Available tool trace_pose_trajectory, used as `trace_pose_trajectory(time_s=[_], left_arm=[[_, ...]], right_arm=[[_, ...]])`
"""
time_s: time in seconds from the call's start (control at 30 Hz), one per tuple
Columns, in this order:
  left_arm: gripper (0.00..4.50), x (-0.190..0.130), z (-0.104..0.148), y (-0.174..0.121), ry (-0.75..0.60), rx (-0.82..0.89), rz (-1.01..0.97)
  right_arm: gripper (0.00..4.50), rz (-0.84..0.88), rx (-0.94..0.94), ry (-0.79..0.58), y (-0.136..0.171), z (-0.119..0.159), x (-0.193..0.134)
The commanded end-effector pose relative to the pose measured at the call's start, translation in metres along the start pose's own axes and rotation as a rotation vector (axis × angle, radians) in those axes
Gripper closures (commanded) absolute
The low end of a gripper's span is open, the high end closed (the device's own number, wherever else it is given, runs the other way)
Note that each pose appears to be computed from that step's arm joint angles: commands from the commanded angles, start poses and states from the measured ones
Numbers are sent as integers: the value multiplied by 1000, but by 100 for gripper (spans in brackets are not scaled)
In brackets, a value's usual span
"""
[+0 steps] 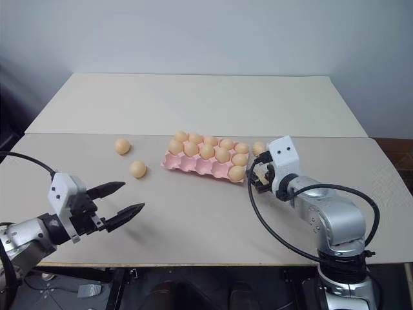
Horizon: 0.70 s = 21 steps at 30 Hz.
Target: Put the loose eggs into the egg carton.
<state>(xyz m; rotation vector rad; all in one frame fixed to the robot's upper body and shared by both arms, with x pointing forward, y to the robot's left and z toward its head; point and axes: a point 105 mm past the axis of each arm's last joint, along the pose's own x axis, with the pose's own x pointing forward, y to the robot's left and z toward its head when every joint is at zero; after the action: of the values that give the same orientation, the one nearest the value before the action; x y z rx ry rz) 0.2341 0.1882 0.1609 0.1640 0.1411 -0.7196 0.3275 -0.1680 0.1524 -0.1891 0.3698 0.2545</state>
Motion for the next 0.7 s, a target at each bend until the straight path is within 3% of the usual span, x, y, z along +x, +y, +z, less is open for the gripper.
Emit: trace_pose_trajectory(time_s=[0.03,0.5,0.6,0.7], left_arm=[[1,-2,7,-1,-34,24,-13],[1,3,15,-14,-59,21,-122],[0,3,16,-12,-65,22,-113],[0,3,16,-11,-63,25,-110]], right_arm=[[0,-68,14,-3,-9,5,-2],[0,-102,86,43,-8,-9,16],[60,-109,94,39,-7,-10,20],[162,-113,80,35,-7,-10,23]])
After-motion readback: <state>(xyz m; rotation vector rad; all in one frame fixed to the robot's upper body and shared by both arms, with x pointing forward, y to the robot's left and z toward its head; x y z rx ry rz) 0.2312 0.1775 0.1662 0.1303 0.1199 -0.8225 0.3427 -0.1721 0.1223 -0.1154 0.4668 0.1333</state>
